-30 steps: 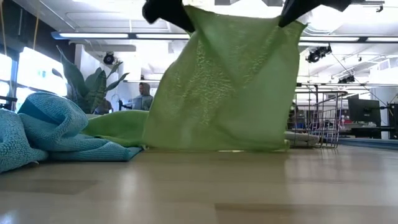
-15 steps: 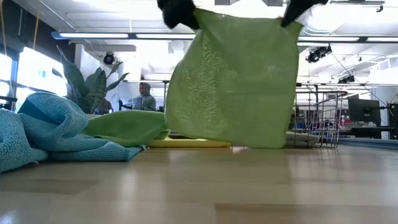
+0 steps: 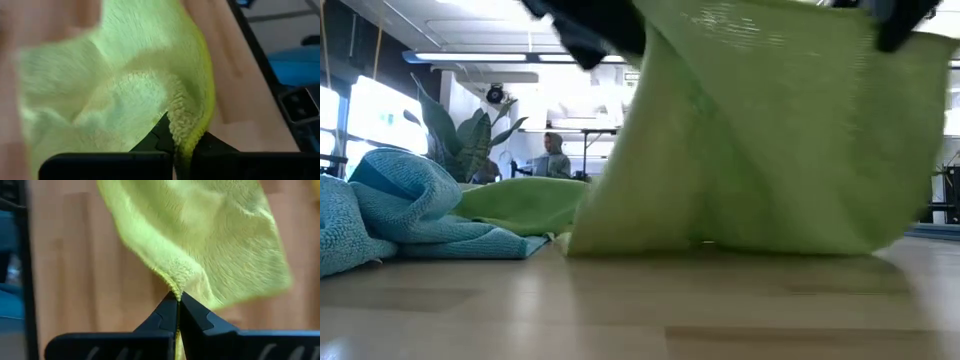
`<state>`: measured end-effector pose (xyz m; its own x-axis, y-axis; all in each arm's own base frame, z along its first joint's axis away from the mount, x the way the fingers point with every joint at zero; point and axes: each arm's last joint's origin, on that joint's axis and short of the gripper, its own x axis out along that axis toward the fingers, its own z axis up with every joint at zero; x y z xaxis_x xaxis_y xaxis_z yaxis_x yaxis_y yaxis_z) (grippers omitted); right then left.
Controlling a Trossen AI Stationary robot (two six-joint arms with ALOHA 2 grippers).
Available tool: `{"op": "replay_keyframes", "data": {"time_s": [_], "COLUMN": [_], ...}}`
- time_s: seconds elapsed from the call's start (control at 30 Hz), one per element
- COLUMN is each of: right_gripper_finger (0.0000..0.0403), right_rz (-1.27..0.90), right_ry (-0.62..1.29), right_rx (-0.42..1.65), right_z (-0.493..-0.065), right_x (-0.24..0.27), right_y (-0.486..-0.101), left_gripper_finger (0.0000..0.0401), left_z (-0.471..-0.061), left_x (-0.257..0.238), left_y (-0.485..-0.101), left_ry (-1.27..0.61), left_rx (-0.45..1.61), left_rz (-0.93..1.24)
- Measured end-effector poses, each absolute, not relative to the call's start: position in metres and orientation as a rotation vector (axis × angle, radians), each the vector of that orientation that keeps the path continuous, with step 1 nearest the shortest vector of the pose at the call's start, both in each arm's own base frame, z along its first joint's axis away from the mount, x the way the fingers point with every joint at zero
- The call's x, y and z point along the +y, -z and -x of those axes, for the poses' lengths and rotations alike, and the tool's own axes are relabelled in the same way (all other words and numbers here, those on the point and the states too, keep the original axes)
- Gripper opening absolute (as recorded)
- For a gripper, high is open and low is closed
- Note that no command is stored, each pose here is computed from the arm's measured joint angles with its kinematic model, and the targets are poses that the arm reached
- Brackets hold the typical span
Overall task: Fold microfiber towels
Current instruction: Fold the light green microfiber towel
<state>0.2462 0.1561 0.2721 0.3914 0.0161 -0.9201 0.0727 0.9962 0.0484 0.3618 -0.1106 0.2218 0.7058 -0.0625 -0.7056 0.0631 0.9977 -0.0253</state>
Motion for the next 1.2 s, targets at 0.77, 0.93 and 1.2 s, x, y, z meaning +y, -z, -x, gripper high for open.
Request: {"op": "replay_keyframes", "data": {"time_s": [0.77,0.93,1.2], "right_gripper_finger": [0.0000,0.0000,0.0000], "right_rz": [0.080,0.242,0.361], "right_ry": [-0.080,-0.096,-0.134], "right_rx": [1.224,1.231,1.237], "right_z": [-0.236,-0.247,-0.262], "right_x": [0.153,0.130,0.100], "right_y": [-0.208,-0.210,-0.210], "left_gripper_finger": [0.0000,0.0000,0.0000], "left_z": [-0.372,-0.371,-0.367], "left_x": [-0.145,-0.127,-0.108], "left_y": [-0.164,-0.162,-0.159], "left_ry": [0.000,-0.089,-0.129], "left_rx": [1.029,1.114,1.223], "left_rz": [0.012,0.029,0.047]}}
